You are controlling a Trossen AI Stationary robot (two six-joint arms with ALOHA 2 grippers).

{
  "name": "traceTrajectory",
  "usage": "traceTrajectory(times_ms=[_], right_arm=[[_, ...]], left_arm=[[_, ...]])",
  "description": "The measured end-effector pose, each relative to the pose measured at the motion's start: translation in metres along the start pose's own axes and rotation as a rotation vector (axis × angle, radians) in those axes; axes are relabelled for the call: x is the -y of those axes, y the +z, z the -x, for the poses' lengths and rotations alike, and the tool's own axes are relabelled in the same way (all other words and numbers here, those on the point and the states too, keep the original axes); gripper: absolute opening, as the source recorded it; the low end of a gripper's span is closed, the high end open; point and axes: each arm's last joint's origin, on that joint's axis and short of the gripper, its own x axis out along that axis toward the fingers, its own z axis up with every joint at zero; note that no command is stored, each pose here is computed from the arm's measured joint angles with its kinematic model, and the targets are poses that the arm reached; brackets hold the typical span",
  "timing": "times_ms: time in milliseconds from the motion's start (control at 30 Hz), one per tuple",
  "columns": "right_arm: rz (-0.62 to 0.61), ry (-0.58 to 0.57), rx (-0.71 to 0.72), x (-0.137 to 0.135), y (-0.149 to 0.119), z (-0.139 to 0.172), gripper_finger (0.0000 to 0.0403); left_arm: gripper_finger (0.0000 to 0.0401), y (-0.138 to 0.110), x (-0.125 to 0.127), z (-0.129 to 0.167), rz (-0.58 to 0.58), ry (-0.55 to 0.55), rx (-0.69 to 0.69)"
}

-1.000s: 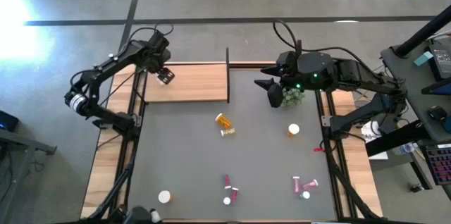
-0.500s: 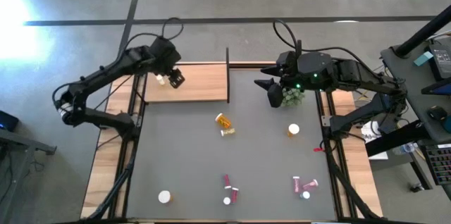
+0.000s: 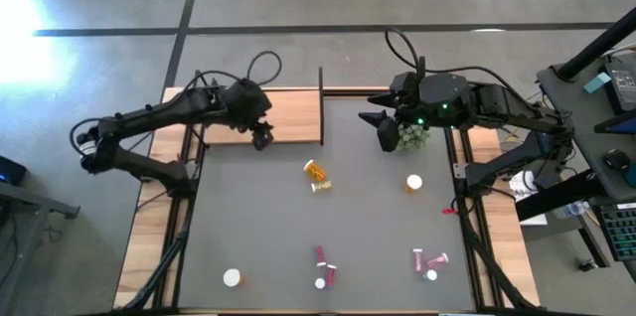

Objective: Pick and place medicine bottles onto shelf by color
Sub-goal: Put the top left orange pill bottle on the shelf

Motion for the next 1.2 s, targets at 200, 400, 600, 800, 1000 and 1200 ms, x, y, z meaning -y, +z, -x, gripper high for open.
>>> traceTrajectory(times_ms=[200,400,600,800,1000,1200], right_arm=[[0.000,0.000,0.000,0.000,0.000,0.000,0.0228],[0.000,0.001,0.002,0.000,0.000,0.000,0.0228],[0.022,0.015,0.044,-0.002,0.004,0.000,0.0228],[0.027,0.036,0.112,-0.005,0.011,-0.004,0.0228],[-0.069,0.041,0.088,-0.009,0.009,-0.016,0.0228],[-0.113,0.147,-0.018,-0.015,0.001,-0.029,0.0228]], left_arm=[[0.0200,0.004,0.018,-0.003,0.058,-0.051,0.038],[0.0200,0.005,0.032,-0.001,0.175,-0.098,0.064],[0.0200,0.008,0.048,0.003,0.320,-0.170,0.111],[0.0200,0.010,0.072,0.001,0.387,-0.288,0.202],[0.0200,0.008,0.096,0.001,0.367,-0.370,0.217],[0.0200,0.001,0.109,0.005,0.376,-0.401,0.172]])
